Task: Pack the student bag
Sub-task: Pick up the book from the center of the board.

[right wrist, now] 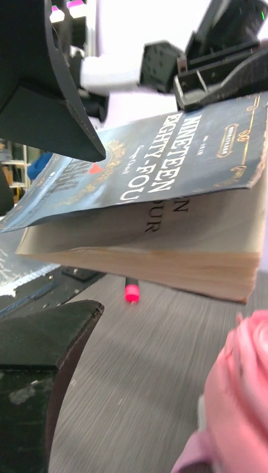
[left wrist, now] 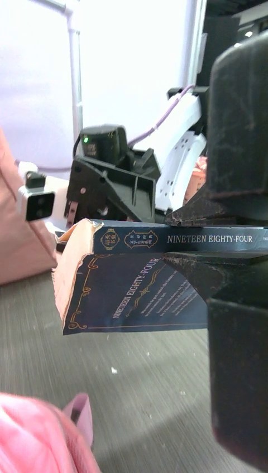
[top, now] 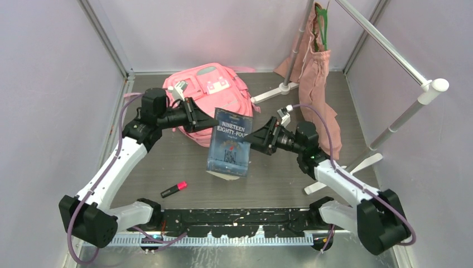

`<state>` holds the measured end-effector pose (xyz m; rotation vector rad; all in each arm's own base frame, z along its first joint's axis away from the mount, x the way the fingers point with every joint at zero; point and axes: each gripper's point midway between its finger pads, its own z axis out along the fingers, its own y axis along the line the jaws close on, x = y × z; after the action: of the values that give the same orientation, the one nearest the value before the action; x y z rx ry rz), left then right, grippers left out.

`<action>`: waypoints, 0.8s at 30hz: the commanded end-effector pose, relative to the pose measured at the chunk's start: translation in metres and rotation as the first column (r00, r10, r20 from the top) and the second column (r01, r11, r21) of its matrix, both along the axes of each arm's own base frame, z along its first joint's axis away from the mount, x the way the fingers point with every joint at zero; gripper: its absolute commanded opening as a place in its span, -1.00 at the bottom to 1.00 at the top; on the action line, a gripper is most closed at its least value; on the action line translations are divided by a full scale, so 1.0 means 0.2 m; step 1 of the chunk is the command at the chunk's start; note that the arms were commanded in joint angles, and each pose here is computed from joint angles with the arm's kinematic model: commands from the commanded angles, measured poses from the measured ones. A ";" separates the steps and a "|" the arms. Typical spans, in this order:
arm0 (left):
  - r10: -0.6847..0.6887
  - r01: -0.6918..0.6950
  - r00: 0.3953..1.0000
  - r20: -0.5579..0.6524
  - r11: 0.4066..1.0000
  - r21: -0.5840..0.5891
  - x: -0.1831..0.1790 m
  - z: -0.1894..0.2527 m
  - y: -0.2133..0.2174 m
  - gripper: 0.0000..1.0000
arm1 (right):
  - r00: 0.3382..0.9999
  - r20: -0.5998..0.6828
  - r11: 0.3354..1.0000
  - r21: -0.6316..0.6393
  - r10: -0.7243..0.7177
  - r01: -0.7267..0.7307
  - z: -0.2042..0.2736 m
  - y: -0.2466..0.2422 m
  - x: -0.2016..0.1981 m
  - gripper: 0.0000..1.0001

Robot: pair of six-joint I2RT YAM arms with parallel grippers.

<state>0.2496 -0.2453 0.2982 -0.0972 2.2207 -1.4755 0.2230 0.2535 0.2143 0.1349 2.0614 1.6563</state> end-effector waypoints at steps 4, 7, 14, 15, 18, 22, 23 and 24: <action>-0.194 0.237 0.963 0.189 0.941 -0.242 -0.17 0.50 -0.05 -1.00 | 0.973 0.205 0.939 0.302 0.105 -0.165 0.32 0.08 0.01 1.00; -0.200 0.255 0.956 0.214 0.928 -0.270 -0.18 0.57 -0.06 -1.00 | 0.970 0.214 0.902 0.386 0.114 -0.191 0.33 0.11 0.05 1.00; -0.198 0.278 0.945 0.262 0.907 -0.316 -0.20 0.72 -0.05 -1.00 | 0.957 0.245 0.897 0.372 0.153 -0.238 0.31 0.27 0.07 1.00; -0.195 0.279 0.943 0.270 0.906 -0.317 -0.20 0.74 -0.05 -1.00 | 0.957 0.246 0.897 0.372 0.153 -0.239 0.31 0.28 0.07 1.00; -0.190 0.280 0.940 0.285 0.904 -0.322 -0.21 0.78 -0.04 -1.00 | 0.959 0.246 0.901 0.370 0.141 -0.227 0.30 0.28 0.08 1.00; -0.183 0.282 0.938 0.296 0.898 -0.338 -0.21 0.81 -0.04 -1.00 | 0.947 0.276 0.889 0.374 0.164 -0.263 0.34 0.32 0.04 1.00; -0.180 0.281 0.938 0.297 0.896 -0.343 -0.21 0.82 -0.04 -1.00 | 0.939 0.295 0.883 0.377 0.174 -0.282 0.37 0.34 0.02 1.00; -0.180 0.282 0.937 0.298 0.894 -0.347 -0.21 0.83 -0.04 -1.00 | 0.933 0.313 0.877 0.379 0.179 -0.296 0.40 0.35 0.00 1.00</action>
<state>0.2291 -0.2583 0.4034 0.0751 1.9607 -1.8614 0.2378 0.3118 0.2614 -0.0493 1.6754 2.1049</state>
